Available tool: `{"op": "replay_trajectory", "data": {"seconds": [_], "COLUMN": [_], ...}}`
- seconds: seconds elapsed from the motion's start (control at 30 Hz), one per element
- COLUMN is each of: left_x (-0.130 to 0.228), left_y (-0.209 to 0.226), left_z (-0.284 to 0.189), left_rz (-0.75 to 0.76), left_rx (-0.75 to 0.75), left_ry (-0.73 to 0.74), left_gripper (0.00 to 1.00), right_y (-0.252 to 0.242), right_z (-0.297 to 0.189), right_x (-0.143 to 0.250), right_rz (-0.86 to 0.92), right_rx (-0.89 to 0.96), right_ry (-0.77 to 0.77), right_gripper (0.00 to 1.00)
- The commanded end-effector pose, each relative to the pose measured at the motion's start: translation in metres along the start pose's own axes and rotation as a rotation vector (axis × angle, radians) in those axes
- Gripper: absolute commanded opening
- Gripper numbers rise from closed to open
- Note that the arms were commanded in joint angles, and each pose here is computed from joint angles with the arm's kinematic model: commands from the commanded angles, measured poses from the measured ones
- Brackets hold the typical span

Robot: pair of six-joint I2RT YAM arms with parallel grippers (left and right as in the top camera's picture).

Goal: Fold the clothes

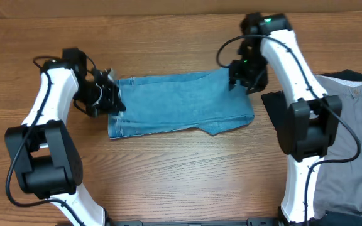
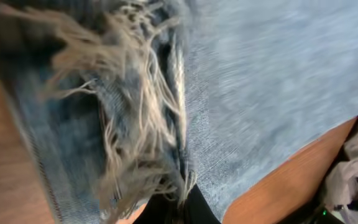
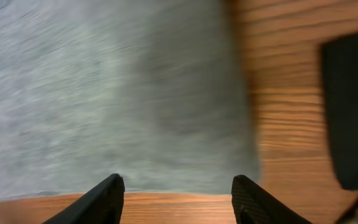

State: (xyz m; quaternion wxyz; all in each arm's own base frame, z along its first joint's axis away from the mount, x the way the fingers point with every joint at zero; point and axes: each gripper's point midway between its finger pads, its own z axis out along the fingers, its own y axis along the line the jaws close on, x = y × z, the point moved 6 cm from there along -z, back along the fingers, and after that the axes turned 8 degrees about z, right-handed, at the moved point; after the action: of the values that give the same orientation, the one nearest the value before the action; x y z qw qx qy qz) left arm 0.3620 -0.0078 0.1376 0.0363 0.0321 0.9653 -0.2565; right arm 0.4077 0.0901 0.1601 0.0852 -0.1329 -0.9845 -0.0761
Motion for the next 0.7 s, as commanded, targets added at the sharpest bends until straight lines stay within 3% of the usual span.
{"op": "replay_trajectory", "data": {"seconds": [0.0, 0.37, 0.43, 0.5, 0.53, 0.57, 0.63, 0.67], "left_x": [-0.017, -0.005, -0.001, 0.004, 0.006, 0.009, 0.013, 0.015], "left_y": [-0.011, 0.02, 0.023, 0.026, 0.027, 0.028, 0.028, 0.028], "left_z": [-0.038, -0.017, -0.009, 0.0, 0.003, 0.005, 0.007, 0.005], "left_rz": [0.125, 0.076, 0.071, 0.064, 0.062, 0.057, 0.048, 0.042], "left_rx": [-0.063, -0.224, -0.215, -0.206, -0.205, -0.203, -0.199, -0.197], "left_ry": [-0.136, -0.074, -0.06, -0.048, -0.042, -0.032, -0.013, -0.005], "left_gripper": [0.04, 0.07, 0.2, 0.35, 0.51, 0.59, 0.61, 0.47], "right_y": [-0.013, -0.012, -0.007, -0.007, -0.007, -0.007, -0.005, -0.006], "right_z": [-0.01, -0.009, -0.006, 0.0, 0.005, 0.011, 0.027, 0.042], "right_x": [-0.003, 0.002, 0.005, 0.007, 0.007, 0.008, 0.013, 0.016], "right_rz": [0.03, 0.017, -0.021, -0.018, -0.016, -0.014, -0.045, -0.049], "right_rx": [-0.017, -0.047, -0.095, -0.107, -0.109, -0.121, -0.173, -0.189], "right_ry": [-0.012, 0.023, 0.054, 0.077, 0.083, 0.101, 0.148, 0.177], "right_gripper": [0.59, 0.58, 0.5, 0.34, 0.25, 0.17, 0.1, 0.1]}}
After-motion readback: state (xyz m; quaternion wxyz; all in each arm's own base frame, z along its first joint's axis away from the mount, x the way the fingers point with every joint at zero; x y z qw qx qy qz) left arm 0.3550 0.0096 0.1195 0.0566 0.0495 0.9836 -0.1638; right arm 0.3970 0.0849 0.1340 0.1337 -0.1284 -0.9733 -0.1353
